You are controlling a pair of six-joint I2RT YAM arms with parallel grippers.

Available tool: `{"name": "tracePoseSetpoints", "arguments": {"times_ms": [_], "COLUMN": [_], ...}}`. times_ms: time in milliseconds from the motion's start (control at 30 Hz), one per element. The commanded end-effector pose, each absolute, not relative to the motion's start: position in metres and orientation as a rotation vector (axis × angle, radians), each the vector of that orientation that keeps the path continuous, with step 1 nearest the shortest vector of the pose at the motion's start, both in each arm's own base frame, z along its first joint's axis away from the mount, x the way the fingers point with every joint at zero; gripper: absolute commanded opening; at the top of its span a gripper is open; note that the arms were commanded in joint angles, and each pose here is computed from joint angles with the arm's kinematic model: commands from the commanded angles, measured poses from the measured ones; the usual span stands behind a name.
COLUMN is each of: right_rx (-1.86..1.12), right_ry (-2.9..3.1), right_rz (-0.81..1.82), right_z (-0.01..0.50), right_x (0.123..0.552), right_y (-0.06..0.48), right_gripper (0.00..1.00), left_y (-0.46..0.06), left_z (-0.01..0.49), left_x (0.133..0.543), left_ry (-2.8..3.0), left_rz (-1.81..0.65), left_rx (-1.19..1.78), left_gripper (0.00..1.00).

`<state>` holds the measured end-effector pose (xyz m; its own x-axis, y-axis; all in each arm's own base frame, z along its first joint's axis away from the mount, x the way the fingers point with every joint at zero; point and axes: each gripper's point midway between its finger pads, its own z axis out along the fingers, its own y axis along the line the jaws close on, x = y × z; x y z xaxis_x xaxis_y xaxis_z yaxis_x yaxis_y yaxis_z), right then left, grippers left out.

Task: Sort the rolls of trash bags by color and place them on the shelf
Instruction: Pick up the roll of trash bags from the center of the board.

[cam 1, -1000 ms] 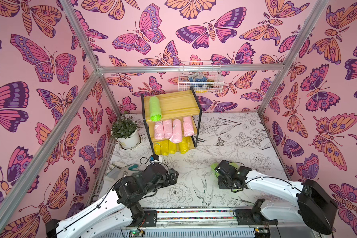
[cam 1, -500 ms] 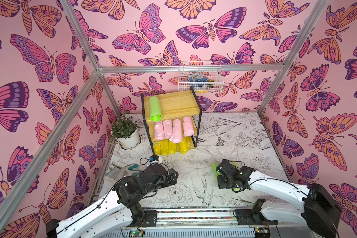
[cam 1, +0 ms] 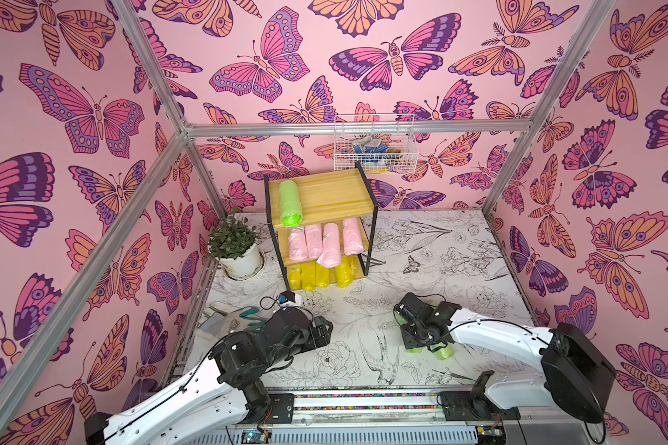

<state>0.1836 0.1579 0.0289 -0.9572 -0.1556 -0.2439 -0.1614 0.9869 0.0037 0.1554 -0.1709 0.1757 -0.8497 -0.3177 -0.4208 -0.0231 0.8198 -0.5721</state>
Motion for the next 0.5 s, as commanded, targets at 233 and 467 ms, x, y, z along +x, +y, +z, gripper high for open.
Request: {"name": "tracePoseSetpoints", "arguments": {"times_ms": [233,467], "right_rx": [-0.168,-0.142], "right_ry": [2.868,2.767], "right_rz": [0.076,0.273], "right_z": [0.035,0.082], "right_x": [0.178,0.181], "right_y": [0.153,0.166], "right_gripper": [0.30,0.19], "left_y": [-0.169,-0.179], "left_z": [0.171,0.188], "left_x": [0.156,0.158], "left_ry": [2.489,2.450], "left_rz": [-0.768,-0.850], "left_rx": [-0.265,-0.236], "left_gripper": [0.97,1.00]}}
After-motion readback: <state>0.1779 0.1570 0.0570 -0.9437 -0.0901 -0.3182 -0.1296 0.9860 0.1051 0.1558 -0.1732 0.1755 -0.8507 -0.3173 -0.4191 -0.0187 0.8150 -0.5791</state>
